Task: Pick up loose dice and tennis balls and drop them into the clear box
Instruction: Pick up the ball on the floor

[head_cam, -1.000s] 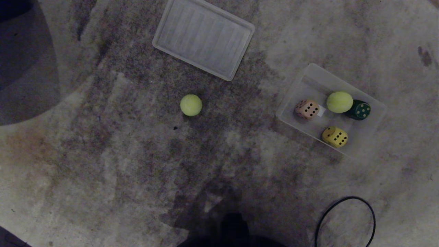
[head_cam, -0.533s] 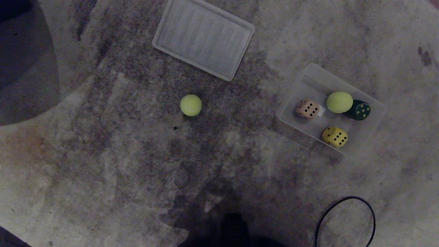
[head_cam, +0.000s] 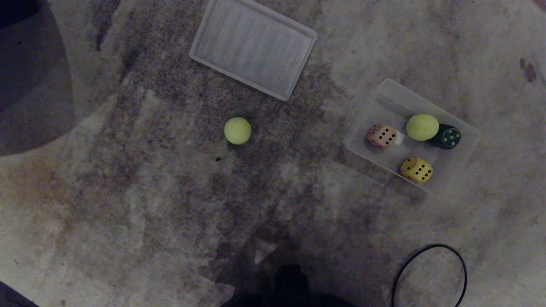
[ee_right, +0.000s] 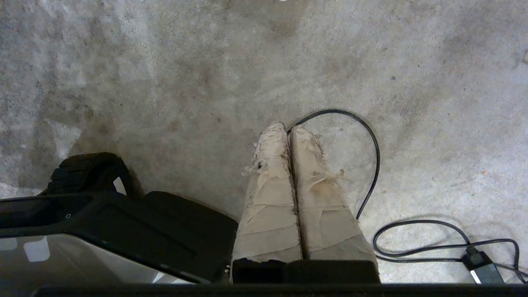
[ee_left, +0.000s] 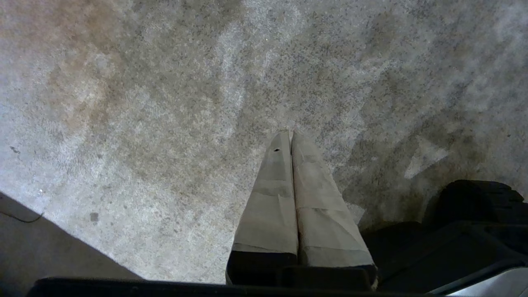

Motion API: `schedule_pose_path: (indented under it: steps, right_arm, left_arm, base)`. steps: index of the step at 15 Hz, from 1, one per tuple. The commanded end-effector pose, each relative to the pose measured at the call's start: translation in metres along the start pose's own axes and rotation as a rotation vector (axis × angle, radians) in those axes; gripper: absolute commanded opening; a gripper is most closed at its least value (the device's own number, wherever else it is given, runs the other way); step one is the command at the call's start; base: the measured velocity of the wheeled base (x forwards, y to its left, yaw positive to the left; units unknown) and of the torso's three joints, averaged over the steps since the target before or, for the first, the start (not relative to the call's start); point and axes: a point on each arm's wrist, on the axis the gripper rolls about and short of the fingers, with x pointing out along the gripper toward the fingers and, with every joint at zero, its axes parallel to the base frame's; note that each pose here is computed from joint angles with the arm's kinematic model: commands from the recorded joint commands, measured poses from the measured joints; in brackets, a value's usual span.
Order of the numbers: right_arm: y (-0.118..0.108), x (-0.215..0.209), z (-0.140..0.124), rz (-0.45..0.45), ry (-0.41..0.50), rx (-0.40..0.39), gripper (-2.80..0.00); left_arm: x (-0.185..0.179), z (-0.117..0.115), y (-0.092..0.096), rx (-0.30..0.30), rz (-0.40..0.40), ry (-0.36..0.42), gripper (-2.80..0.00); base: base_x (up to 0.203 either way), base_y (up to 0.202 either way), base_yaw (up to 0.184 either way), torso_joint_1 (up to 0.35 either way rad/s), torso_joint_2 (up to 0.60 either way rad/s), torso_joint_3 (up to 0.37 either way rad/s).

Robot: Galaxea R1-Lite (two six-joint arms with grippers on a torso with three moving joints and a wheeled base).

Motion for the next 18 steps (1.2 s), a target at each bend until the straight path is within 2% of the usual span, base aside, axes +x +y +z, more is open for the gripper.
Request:
schedule_pose_path:
  steps: [1, 4, 18]
  right_arm:
    - [-0.0001, 0.0002, -0.0002, 0.001, 0.005, 0.000, -2.80]
    - [0.0000, 0.0003, -0.0001, 0.001, 0.006, -0.005, -2.80]
    - [-0.0001, 0.0003, -0.0001, 0.002, 0.006, -0.005, -2.80]
  left_arm:
    - [0.0002, -0.0004, 0.0000, -0.004, 0.001, 0.002, -2.80]
    - [0.0002, -0.0004, 0.0000, -0.005, 0.001, 0.002, -2.80]
    - [0.0002, -0.0004, 0.0000, -0.006, 0.002, 0.002, -2.80]
  base:
    - [0.000, 0.000, 0.000, 0.000, 0.00, 0.000]
    - [0.000, 0.000, 0.000, 0.002, 0.00, 0.050]
    - [0.000, 0.000, 0.000, 0.003, 0.00, 0.200]
